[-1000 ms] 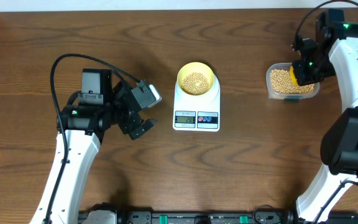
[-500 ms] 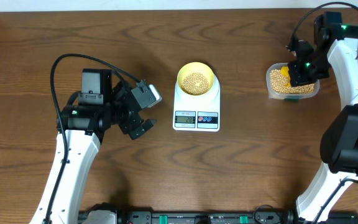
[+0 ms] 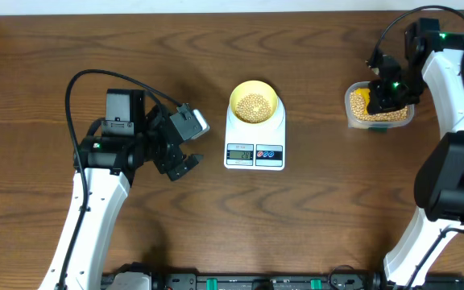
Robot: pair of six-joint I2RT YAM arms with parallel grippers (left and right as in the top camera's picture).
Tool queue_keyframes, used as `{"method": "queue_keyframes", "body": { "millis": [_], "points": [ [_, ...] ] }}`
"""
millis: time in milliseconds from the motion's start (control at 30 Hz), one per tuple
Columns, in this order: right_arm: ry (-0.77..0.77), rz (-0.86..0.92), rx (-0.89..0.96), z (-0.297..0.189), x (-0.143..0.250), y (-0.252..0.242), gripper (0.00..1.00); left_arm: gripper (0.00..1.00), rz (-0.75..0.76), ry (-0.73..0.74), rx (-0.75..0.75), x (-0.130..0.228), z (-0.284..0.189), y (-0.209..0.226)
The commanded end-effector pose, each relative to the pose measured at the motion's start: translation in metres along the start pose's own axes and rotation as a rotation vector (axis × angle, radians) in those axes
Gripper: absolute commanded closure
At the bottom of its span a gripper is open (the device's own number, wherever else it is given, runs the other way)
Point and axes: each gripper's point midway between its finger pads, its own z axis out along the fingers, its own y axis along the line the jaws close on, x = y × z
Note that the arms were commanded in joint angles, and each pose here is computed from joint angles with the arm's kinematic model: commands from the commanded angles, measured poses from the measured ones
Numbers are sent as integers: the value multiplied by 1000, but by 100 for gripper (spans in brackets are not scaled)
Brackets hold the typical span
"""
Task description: Scoop item into bowl and weigh 50g on scale
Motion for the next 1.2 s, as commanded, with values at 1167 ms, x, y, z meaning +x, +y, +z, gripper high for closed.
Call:
{"method": "queue_keyframes", "body": {
  "millis": [1167],
  "points": [
    [-280,219,-524,-45,19,-44,99,2,-1,15,6,5,3,-1]
  ]
}}
